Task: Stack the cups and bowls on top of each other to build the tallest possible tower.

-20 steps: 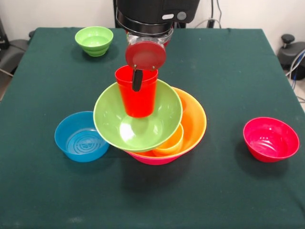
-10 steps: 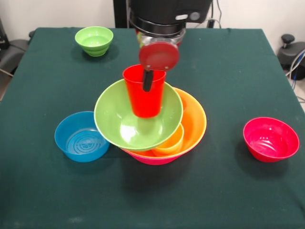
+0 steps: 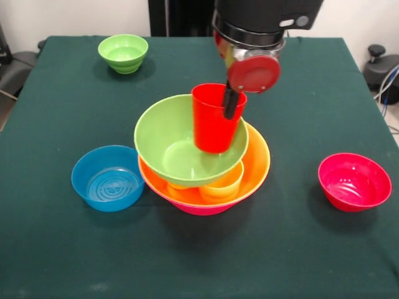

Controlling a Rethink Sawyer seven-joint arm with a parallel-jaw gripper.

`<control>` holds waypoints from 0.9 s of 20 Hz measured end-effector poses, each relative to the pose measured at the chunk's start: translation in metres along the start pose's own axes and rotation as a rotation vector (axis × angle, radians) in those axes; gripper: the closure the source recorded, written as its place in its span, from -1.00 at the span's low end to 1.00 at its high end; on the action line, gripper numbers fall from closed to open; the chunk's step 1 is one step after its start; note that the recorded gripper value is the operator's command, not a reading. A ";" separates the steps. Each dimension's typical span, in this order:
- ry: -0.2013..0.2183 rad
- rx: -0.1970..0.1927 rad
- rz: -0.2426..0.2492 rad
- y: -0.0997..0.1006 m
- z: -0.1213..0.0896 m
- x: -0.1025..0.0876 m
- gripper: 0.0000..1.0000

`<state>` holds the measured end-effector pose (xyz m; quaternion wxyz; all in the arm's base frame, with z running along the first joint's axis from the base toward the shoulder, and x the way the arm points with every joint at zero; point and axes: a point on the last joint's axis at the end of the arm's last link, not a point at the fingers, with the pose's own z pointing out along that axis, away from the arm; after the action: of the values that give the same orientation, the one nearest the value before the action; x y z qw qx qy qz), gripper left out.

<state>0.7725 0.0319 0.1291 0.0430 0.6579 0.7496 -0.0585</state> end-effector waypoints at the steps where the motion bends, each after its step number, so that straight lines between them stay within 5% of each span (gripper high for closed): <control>1: 0.000 0.002 -0.001 -0.001 0.001 0.002 1.00; 7: -0.010 -0.001 0.014 -0.011 0.005 -0.001 1.00; 18: -0.029 -0.019 0.077 -0.028 0.006 -0.035 1.00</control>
<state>0.7490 -0.0069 0.1291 0.0625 0.6848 0.7237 -0.0593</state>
